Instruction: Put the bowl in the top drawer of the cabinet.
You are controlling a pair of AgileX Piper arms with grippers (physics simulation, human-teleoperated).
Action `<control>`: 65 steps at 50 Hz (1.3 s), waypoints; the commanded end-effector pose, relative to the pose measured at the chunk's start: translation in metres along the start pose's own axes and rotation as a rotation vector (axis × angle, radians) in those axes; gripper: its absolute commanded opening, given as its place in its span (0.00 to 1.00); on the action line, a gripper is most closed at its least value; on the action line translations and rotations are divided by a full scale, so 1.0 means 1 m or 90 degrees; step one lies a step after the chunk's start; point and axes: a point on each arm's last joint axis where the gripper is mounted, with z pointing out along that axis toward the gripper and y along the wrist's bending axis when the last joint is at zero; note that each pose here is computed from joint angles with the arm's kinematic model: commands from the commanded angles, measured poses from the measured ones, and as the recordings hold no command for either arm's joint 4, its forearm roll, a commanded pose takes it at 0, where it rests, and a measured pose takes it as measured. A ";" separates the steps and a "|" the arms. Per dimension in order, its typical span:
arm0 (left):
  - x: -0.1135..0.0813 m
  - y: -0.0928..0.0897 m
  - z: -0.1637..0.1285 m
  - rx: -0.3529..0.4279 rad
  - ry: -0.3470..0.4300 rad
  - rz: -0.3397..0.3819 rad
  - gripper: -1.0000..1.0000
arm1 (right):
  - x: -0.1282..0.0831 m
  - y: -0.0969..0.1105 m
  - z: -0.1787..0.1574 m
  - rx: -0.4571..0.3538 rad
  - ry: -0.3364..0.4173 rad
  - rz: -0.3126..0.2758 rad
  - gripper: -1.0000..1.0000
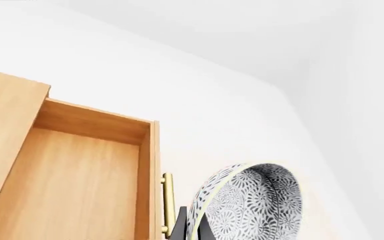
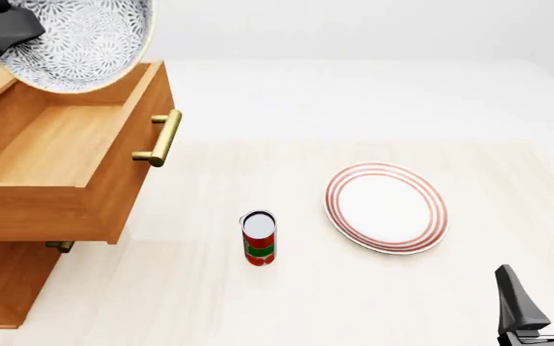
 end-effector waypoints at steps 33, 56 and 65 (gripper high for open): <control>-0.003 0.054 0.027 -0.155 -0.033 -0.052 0.00 | 0.000 0.000 0.000 0.000 0.000 -0.001 1.00; 0.002 0.075 0.040 -0.206 -0.018 -0.063 0.00 | 0.000 0.000 0.000 0.000 0.000 -0.001 1.00; 0.003 0.080 0.042 -0.218 -0.011 -0.067 0.00 | 0.000 0.000 0.000 0.000 0.000 -0.001 1.00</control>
